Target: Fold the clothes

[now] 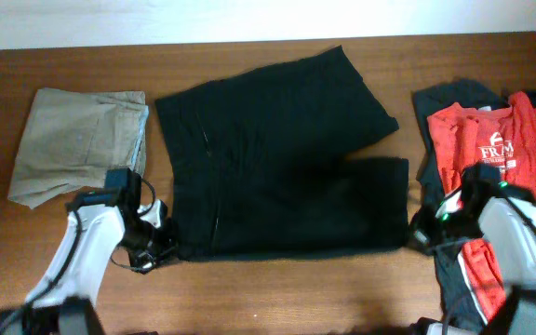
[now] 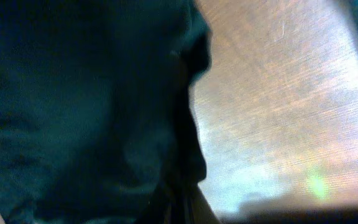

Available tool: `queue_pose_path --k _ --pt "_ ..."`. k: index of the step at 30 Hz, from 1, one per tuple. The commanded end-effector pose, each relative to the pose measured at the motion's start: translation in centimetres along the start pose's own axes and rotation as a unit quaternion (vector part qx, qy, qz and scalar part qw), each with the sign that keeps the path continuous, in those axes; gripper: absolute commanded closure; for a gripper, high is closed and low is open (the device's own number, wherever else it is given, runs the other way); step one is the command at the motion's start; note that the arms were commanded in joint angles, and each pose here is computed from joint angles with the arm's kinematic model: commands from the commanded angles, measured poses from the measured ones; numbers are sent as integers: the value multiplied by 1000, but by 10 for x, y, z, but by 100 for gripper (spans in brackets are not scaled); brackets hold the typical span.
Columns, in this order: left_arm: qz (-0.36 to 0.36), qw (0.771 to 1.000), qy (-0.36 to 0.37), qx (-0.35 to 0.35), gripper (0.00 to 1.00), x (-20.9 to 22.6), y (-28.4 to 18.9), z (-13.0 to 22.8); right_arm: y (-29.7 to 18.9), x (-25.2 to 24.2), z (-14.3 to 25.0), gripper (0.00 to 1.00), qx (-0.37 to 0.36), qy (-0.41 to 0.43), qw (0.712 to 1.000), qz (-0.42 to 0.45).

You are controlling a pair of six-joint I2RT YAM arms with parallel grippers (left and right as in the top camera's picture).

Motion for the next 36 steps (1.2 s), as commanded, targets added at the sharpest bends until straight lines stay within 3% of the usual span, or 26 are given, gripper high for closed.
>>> queue_pose_path --k 1,5,11,13,16,19,22,29,30,31,32,33,36 --pt "-46 990 40 -127 100 -13 -76 1 -114 44 9 96 -163 -83 980 -71" --pt "-82 974 55 -204 100 -27 -145 44 -227 64 50 96 -291 -111 944 -112" --pt "-96 981 42 -166 100 -23 -145 79 -250 71 53 96 -322 -110 932 -124" --pt "-94 976 49 -189 100 -23 -144 60 -234 94 10 96 -300 -105 941 -119" --pt "-93 984 34 -148 100 -14 -113 37 -205 130 -49 96 -262 -127 946 -142" --pt "-97 985 28 -141 100 -5 -87 -12 -141 185 -101 96 -204 -170 948 -172" --pt "-135 983 10 -121 100 13 -55 -58 -85 225 -137 96 -198 -181 945 -187" --pt "-172 975 -3 -140 99 27 -41 -86 -7 275 -168 96 -214 -236 924 -210" --pt "-172 973 -1 -151 90 27 -42 -91 -2 277 -172 95 -221 -228 925 -209" --pt "-171 972 1 -160 77 26 -43 -94 -2 279 -174 68 -226 -231 922 -213" --pt "-177 970 0 -165 47 27 -44 -95 -3 279 -172 44 -222 -235 921 -217" --pt "-195 967 -1 -166 34 31 -46 -95 -9 274 -171 41 -206 -235 923 -225" --pt "-190 969 16 -158 25 30 -44 -94 -31 230 -163 32 -149 -241 939 -196"
Point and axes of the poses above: each gripper's point midway between its finger pads, its own y axis out along the fingers, its own x axis along the line the jaws close on, z = x × y, the point moved 6 cm from there along -y, back along the fingers, and after that the axes turned 11 degrees about y, right-handed, at the moved point
